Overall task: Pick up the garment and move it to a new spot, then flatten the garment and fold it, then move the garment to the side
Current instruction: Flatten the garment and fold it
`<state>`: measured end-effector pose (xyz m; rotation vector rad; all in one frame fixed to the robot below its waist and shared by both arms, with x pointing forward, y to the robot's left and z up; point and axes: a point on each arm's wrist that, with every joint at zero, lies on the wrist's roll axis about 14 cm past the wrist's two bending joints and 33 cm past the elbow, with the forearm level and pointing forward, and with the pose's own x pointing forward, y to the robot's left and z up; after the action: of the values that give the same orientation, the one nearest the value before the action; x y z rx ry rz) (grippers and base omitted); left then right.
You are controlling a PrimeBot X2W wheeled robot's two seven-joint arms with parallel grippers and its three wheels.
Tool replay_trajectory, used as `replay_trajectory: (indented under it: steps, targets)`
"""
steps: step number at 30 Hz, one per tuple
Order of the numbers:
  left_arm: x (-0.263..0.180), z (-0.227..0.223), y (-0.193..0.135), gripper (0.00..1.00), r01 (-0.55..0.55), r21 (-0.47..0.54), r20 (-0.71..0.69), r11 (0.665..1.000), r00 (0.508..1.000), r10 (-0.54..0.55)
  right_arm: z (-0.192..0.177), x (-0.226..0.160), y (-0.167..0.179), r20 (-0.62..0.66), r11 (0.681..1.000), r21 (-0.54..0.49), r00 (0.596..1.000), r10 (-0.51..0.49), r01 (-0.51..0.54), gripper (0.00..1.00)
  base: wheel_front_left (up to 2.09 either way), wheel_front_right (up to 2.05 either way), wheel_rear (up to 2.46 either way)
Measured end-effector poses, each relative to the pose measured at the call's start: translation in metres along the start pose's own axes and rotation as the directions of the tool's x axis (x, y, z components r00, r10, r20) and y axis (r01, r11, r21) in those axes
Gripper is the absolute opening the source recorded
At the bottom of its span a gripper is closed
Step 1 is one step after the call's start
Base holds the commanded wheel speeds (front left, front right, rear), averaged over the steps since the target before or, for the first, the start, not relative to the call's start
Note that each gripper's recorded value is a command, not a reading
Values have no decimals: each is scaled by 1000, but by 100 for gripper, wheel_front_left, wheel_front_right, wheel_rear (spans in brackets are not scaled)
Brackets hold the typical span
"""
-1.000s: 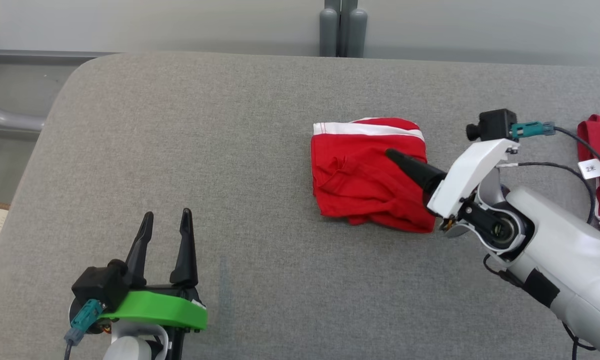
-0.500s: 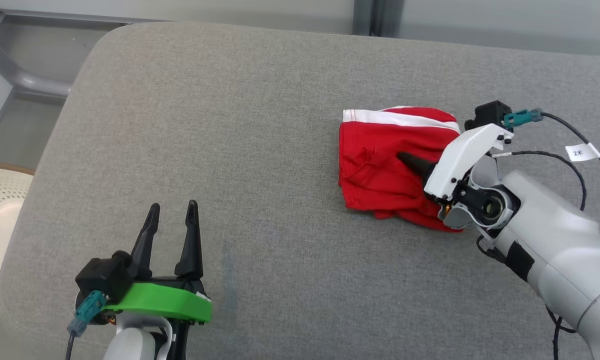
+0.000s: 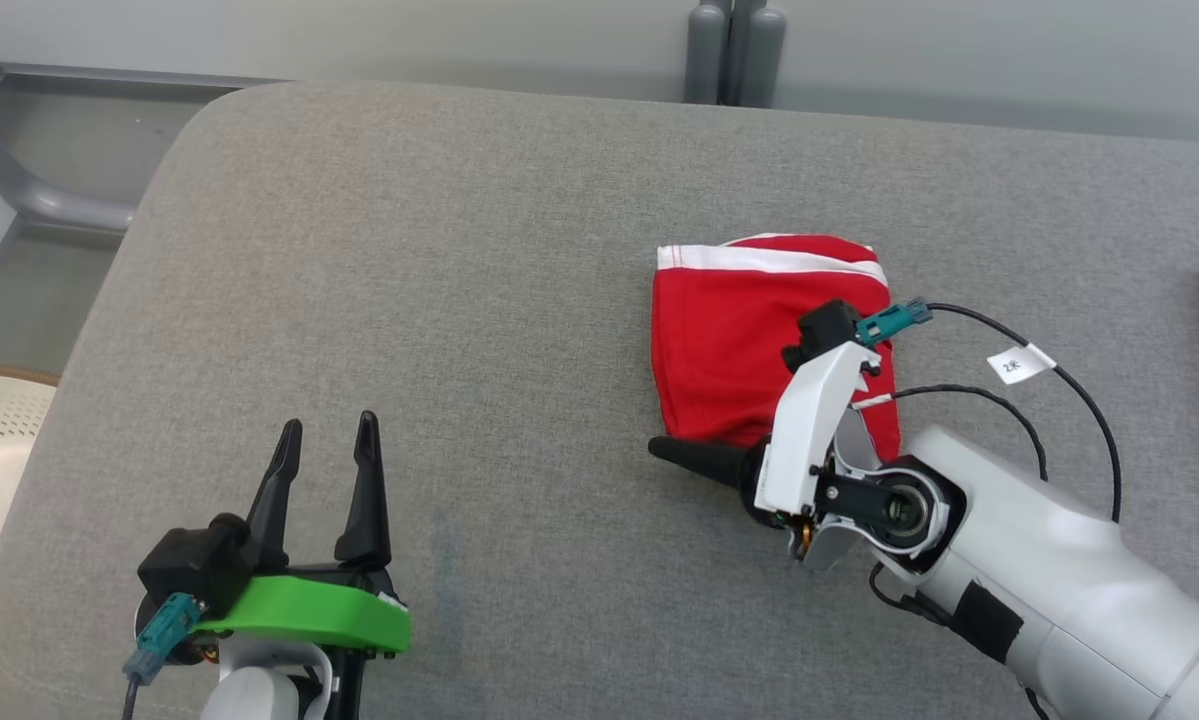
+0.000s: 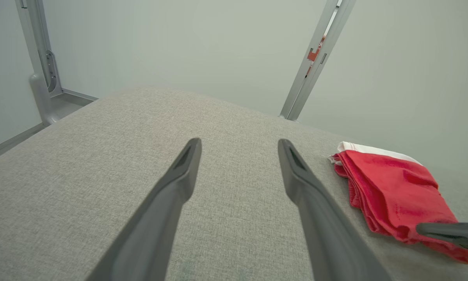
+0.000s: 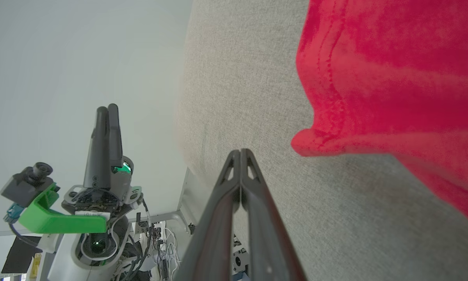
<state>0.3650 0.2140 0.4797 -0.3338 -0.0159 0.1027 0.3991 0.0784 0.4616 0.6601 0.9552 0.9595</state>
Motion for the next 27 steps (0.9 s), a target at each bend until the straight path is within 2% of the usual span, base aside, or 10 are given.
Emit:
replay_trajectory:
  steps: [6, 13, 14, 15, 16, 17, 18, 21, 27]
  targets:
    - [5, 0, -9, 100, 31, 10, 2, 999, 1000, -31, 15, -20, 35, 120, 993, -71, 988, 98, -90, 0, 0, 0, 0]
    - [7, 5, -19, 100, 64, 12, 19, 998, 998, -64, 48, -59, 51, 319, 981, -180, 939, 131, -75, 0, 0, 0, 0]
    - [7, 5, -20, 100, 67, 12, 21, 998, 998, -67, 57, -68, 53, 366, 978, -201, 921, 133, -62, 18, 0, 0, 0]
    - [7, 6, -21, 100, 70, 12, 24, 997, 997, -70, 65, -77, 55, 409, 975, -219, 902, 135, -46, 24, 0, 0, 0]
    - [7, 8, -21, 100, 73, 14, 30, 997, 997, -73, 70, -85, 57, 441, 970, -241, 887, 138, -31, 43, 0, 0, 0]
    - [6, 10, -22, 100, 75, 15, 35, 997, 997, -75, 74, -91, 58, 467, 967, -254, 873, 141, -20, 64, 0, 0, 0]
    - [5, 11, -21, 100, 75, 16, 38, 997, 996, -76, 79, -100, 60, 502, 964, -267, 853, 143, -5, 100, 0, 0, 0]
    - [4, 15, -21, 100, 80, 25, 49, 996, 995, -82, 94, -128, 59, 595, 950, -305, 792, 138, 63, 100, 0, 0, 0]
    - [5, 28, -25, 100, 95, 40, 86, 995, 991, -99, 115, -187, 49, 769, 912, -338, 627, 124, 234, 100, 0, 0, 0]
